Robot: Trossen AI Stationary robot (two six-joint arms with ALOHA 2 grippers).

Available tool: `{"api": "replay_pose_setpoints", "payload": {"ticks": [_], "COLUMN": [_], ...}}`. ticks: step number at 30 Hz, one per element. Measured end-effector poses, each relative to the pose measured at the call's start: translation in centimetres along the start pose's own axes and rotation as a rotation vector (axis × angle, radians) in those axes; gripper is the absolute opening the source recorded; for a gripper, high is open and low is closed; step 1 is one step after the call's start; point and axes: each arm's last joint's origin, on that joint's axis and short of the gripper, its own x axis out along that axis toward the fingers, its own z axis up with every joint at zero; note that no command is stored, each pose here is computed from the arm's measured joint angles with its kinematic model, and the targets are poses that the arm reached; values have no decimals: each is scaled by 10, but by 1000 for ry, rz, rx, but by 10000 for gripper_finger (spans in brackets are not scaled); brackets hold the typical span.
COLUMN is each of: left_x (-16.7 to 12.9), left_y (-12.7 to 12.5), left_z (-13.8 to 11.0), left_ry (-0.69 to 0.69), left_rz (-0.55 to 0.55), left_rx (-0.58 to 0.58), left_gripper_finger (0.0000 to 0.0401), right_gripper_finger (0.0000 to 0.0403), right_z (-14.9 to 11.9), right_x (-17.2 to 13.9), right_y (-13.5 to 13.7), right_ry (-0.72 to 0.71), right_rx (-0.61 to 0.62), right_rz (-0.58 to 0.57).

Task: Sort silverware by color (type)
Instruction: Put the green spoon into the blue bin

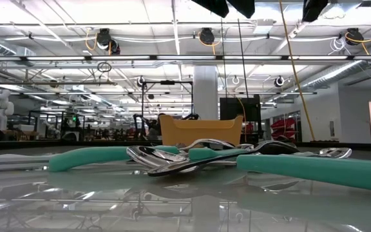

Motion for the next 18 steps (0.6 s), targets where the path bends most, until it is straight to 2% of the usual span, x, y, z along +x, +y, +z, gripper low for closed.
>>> {"api": "replay_pose_setpoints", "payload": {"ticks": [10, 15, 18], "left_x": [-3, -22, -37], "left_y": [-3, -1, 0], "left_z": [0, 23, 34], "left_ry": [83, 82, 59], "left_rz": [-117, -224, -274], "left_rx": [-39, -109, -126], "left_gripper_finger": [159, 159, 159], "right_gripper_finger": [6, 6, 6], "right_z": [-3, -9, -12], "right_x": [-1, -1, -2], "right_y": [6, 6, 8], "right_ry": [10, 54, 57], "right_rx": [-166, -294, -374], "right_rz": [198, 239, 313]}}
